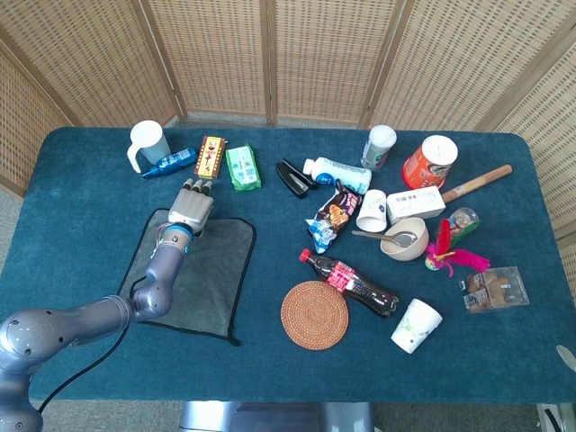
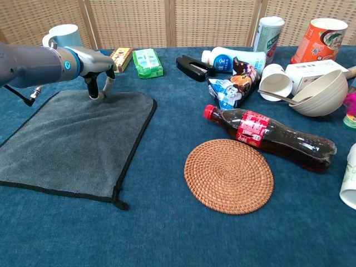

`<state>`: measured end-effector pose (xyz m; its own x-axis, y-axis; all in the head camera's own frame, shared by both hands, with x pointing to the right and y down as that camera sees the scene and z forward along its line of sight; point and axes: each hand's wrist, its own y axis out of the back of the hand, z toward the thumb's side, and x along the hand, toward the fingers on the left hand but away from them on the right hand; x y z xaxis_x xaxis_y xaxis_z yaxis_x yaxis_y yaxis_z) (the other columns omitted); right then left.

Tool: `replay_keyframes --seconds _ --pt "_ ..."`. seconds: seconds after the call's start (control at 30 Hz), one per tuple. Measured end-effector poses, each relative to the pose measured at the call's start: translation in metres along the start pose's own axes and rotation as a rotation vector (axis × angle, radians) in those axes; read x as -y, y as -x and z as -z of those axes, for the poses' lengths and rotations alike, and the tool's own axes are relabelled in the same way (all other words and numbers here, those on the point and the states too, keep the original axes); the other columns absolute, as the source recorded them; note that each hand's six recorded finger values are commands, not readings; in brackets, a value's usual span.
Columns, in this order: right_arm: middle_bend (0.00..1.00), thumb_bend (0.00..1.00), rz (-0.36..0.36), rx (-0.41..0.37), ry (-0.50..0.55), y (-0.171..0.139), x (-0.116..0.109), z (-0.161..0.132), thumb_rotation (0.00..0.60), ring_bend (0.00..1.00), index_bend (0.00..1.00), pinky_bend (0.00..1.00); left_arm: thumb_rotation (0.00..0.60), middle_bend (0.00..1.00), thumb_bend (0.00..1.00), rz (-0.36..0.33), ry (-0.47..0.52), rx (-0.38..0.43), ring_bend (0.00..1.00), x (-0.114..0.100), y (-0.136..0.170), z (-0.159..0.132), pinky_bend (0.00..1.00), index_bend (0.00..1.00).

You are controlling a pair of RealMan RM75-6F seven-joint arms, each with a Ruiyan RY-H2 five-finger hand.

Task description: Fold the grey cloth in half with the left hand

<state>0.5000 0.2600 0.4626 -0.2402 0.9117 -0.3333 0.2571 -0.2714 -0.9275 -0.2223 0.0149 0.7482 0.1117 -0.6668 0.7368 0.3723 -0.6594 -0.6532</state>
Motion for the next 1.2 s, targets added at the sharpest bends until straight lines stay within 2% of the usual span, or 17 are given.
replay_keyframes --seconds 0.23,0.47,0.73,0.93,1.2 --pt "0.00 0.00 -0.001 -0.005 0.003 -0.001 0.000 -0.001 0.600 0.00 0.00 0.00 0.600 0.00 0.54 0.007 0.019 0.038 0.00 0.000 0.017 -0.002 0.09 0.59" --pt "0.00 0.00 -0.002 -0.015 0.005 -0.002 -0.001 -0.003 0.600 0.00 0.00 0.00 0.600 0.00 0.53 0.015 0.034 0.078 0.00 -0.001 0.047 0.002 0.09 0.60" --pt "0.00 0.00 -0.006 -0.027 0.008 -0.004 -0.001 -0.006 0.600 0.00 0.00 0.00 0.600 0.00 0.53 -0.011 -0.020 0.115 0.00 0.001 0.082 0.009 0.10 0.59" --pt "0.00 0.00 -0.006 -0.027 0.013 -0.005 -0.001 -0.006 0.600 0.00 0.00 0.00 0.600 0.00 0.53 -0.037 -0.050 0.149 0.00 0.012 0.105 0.012 0.10 0.59" --pt "0.00 0.00 -0.008 -0.031 0.013 -0.005 -0.001 -0.007 0.600 0.00 0.00 0.00 0.600 0.00 0.53 -0.022 -0.059 0.188 0.00 0.030 0.133 0.013 0.10 0.59"
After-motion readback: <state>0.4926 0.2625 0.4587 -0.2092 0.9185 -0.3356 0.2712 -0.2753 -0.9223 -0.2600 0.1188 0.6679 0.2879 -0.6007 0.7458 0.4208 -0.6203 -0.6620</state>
